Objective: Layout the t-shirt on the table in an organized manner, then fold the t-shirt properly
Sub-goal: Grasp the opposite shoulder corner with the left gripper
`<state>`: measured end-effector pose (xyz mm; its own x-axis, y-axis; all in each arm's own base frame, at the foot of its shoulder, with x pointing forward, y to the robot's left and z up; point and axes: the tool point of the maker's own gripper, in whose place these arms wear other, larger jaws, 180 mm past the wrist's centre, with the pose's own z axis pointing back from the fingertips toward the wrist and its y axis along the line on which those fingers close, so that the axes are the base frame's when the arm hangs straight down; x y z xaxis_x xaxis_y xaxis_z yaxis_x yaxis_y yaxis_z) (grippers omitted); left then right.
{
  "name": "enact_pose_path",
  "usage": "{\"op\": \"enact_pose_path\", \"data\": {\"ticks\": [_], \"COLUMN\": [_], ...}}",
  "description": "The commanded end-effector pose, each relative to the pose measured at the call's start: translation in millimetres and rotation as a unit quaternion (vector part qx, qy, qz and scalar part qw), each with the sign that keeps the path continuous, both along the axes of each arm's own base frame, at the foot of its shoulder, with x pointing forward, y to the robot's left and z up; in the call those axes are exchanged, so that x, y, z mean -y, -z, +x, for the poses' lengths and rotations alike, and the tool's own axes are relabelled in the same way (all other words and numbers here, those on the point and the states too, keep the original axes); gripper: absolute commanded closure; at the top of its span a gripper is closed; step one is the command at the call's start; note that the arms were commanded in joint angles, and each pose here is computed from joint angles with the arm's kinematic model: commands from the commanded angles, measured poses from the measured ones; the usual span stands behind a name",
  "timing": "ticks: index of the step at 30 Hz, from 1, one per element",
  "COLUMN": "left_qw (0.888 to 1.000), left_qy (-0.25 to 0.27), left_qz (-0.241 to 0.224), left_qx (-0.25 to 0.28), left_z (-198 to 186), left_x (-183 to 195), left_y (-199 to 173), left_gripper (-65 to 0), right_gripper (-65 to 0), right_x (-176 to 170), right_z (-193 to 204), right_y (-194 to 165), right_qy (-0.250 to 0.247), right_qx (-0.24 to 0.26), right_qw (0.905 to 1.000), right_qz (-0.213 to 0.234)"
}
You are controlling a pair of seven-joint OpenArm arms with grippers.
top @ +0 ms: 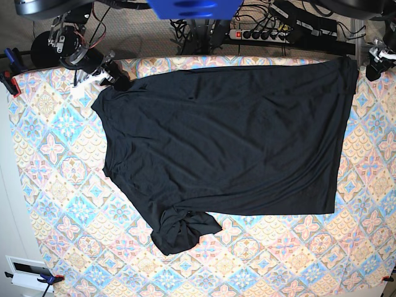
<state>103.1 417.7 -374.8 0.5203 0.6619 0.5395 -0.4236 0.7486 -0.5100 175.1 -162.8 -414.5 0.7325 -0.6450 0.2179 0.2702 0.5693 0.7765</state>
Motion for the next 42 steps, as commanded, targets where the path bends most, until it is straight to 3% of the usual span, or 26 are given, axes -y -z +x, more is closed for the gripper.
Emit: {"op": "enact_pose_path", "data": {"ticks": [1,6,12,17,24,31,42], "left_qw": [1.0,0.998,0.997,0.998,0.996,0.997,0.996], "left_qy": [-0.01,-0.06,-0.066,-0.04,-0.015,0.026,0.025], "left_qz": [0.007,-0.014,-0.031,-0.044,-0.086,-0.057,-0.064], "left_qx": [0.008,0.001,0.008,0.001,0.032,0.042,0.054], "left_z": [1.6,-4.8,0.9,10.5,18.9,28.0,26.3], "left_x": [-11.0,-18.6,-9.8,6.4,24.2,28.0,28.1], "left_y": [-4.6,23.5,32.0,40.3,31.0,6.7,1.5], "left_gripper": [-41.2,-41.2,-41.2,-41.2,-41.2,-41.2,-41.2], "right_gripper": [0.0,0.0,0.0,0.0,0.0,0.0,0.0], "right_x": [2.7,2.7,2.7,3.2,3.4,3.4,3.9], "right_z": [5.3,5.3,5.3,5.3,5.5,5.5,5.5], "right_y": [-7.4,-7.4,-7.4,-7.5,-7.6,-7.6,-7.7], "right_qy": [0.002,0.002,0.002,0.002,0.003,0.003,0.004], "right_qx": [0.016,0.016,0.016,0.016,0.017,0.017,0.017], "right_qw": [0.9999,0.9999,0.9999,0.9999,0.9999,0.9999,0.9999], "right_qz": [0.0,0.0,0.0,0.0,0.0,0.0,0.0]}}
